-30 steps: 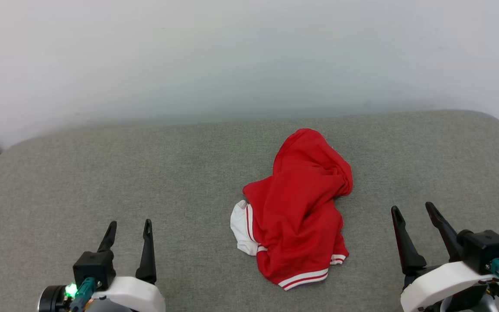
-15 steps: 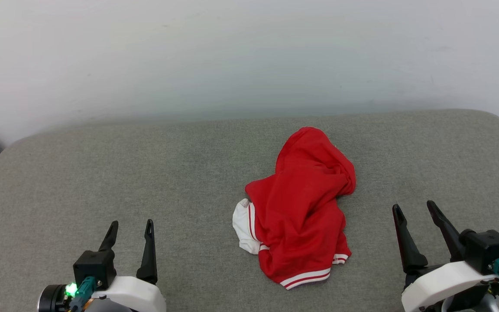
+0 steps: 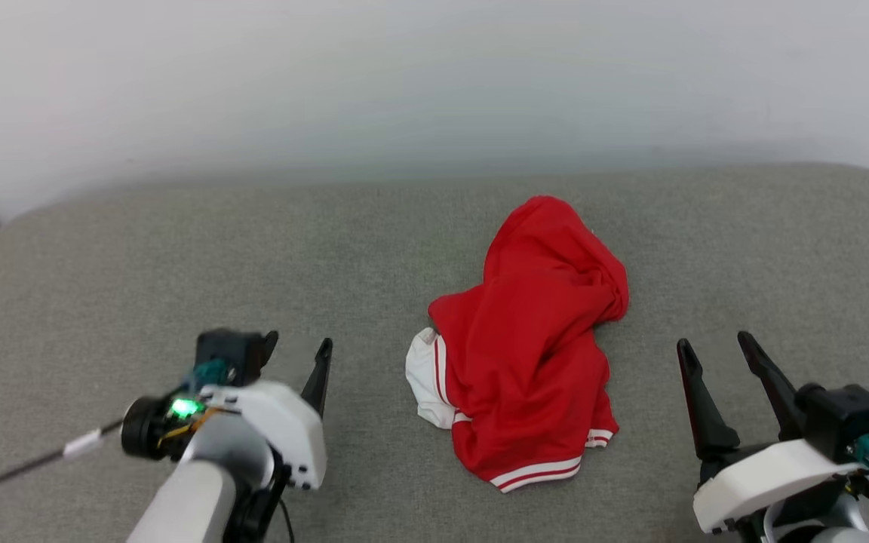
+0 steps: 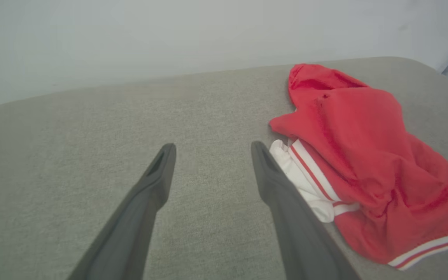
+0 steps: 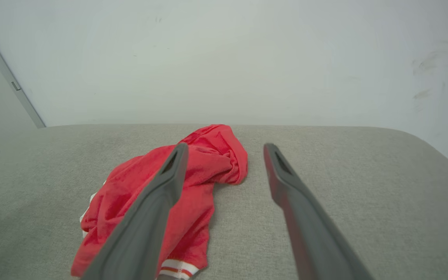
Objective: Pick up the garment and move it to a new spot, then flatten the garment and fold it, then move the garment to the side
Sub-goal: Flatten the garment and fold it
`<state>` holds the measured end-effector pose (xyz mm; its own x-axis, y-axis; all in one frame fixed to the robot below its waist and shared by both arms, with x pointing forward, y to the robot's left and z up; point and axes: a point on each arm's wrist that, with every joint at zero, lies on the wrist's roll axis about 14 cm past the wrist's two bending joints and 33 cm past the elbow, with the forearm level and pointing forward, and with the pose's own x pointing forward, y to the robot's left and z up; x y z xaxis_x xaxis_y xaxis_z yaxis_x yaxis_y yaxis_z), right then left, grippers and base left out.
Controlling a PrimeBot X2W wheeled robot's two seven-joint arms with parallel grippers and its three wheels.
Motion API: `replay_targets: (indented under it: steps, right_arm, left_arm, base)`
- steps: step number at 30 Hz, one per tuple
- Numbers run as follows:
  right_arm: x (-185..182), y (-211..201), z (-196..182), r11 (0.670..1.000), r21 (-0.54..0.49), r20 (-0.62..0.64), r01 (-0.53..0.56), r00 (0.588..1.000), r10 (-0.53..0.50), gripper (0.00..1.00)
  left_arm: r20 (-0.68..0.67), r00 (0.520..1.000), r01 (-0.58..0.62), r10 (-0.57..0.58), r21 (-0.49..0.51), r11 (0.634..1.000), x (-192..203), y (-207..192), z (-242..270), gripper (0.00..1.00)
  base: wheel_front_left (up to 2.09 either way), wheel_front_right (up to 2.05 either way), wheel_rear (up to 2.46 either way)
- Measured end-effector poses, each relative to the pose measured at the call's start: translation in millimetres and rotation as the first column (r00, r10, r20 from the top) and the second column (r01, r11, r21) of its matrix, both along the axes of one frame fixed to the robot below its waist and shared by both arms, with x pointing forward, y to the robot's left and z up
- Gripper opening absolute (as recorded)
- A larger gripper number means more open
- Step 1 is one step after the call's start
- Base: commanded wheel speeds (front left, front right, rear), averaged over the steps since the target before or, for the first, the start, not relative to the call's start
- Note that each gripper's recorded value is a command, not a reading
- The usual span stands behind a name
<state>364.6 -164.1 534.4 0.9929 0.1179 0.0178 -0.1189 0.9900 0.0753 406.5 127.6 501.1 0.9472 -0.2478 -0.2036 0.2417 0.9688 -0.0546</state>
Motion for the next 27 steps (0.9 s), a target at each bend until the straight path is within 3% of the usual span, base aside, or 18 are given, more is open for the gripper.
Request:
replay_targets:
  steps: [7,12,21,22,24,27]
  right_arm:
    - [12.5,-7.5,-12.2,1.0,-0.008,-0.038,0.022,0.999,-0.022,1.0]
    - [17.6,-16.3,-20.7,0.999,-0.009,-0.058,0.048,0.997,-0.049,1.0]
    - [17.5,-36.1,-40.4,0.994,-0.01,-0.106,0.108,0.988,-0.109,1.0]
    - [18.1,-37.2,-40.9,0.994,-0.009,-0.107,0.112,0.988,-0.112,1.0]
    - [18.7,-39.1,-42.1,0.993,-0.007,-0.109,0.117,0.987,-0.117,1.0]
    - [20.0,-40.3,-43.7,0.993,-0.005,-0.11,0.121,0.987,-0.121,1.0]
  left_arm:
    - [-0.279,0.941,0.202,-0.19,0.016,0.979,19.9,-51.4,-43.8,1.0]
    - [-0.426,0.862,0.313,-0.274,0.023,0.949,22.1,-82.0,-74.5,1.0]
    - [-0.668,0.678,0.452,-0.305,0.053,0.89,11.8,-100.8,-127.2,1.0]
    - [-0.679,0.667,0.458,-0.308,0.048,0.887,11.3,-102.0,-128.7,0.49]
    - [-0.691,0.652,0.469,-0.314,0.041,0.882,10.7,-103.6,-130.7,0.0]
    - [-0.683,0.656,0.48,-0.322,0.047,0.876,10.5,-106.0,-130.0,0.0]
  base:
    - [0.0,0.0,0.0]
    - [0.0,0.0,0.0]
    - [0.0,0.0,0.0]
    - [0.0,0.0,0.0]
    - [0.0,0.0,0.0]
    - [0.0,0.0,0.0]
